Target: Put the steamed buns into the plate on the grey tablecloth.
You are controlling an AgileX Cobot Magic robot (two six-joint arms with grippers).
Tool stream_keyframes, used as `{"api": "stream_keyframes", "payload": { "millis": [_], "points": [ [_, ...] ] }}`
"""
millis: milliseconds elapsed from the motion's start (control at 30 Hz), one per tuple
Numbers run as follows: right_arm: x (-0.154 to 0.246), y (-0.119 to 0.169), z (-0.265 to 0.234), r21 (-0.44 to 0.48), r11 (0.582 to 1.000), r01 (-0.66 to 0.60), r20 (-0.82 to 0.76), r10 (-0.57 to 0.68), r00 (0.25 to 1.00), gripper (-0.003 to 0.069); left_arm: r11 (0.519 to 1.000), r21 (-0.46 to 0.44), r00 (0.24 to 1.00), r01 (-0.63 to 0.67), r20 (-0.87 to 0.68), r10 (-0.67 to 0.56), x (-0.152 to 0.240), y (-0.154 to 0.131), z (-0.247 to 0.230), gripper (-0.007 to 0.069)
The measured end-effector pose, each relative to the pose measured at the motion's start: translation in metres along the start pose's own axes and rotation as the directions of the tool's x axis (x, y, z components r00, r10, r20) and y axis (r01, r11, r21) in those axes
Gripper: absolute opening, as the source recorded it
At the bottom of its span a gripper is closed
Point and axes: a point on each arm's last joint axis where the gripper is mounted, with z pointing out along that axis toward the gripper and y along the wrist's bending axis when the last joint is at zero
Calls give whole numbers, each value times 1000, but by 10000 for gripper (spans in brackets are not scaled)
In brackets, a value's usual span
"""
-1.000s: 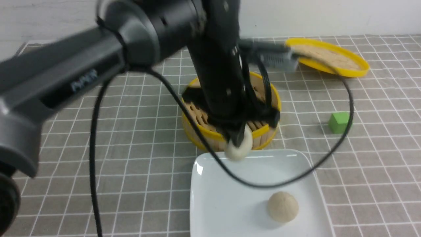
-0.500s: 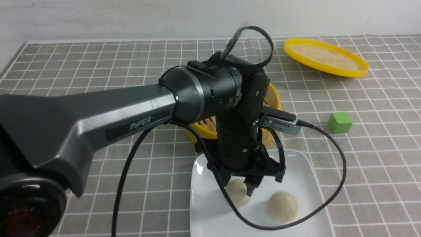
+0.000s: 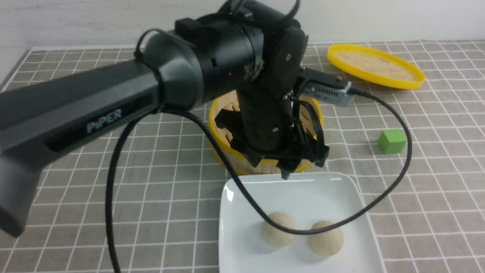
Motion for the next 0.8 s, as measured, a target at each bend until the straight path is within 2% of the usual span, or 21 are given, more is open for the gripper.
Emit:
{"api": "stream_keyframes", "payload": {
  "millis": [33,100,133,200,233,267,367,800],
  "points": [
    [2,2,7,-23,1000,7,43,-6,999,1,1000,-3,1000,-1,5,1,0,1,-3,349],
    [12,5,24,-63,998,25,106,-18,994,1,1000,-10,1000,-4,18,4,1,2,-9,258],
    [14,5,27,-70,997,29,118,-21,993,1,1000,-11,1000,-4,16,4,1,2,-9,249],
    [19,8,36,-106,993,48,183,-28,983,3,1000,-10,1000,-4,20,4,1,2,-11,130],
    [19,8,37,-107,993,50,186,-29,982,3,1000,-10,1000,-4,20,4,1,2,-11,122],
    [19,9,38,-115,992,55,203,-31,979,4,1000,-13,1000,-5,20,6,1,3,-11,71],
    [20,9,38,-118,991,65,206,-40,978,4,1000,-22,1000,-10,26,10,0,4,-11,5],
    [26,17,38,-211,975,70,145,-39,989,4,1000,-21,998,-13,60,15,-3,3,-11,2]
  ]
}}
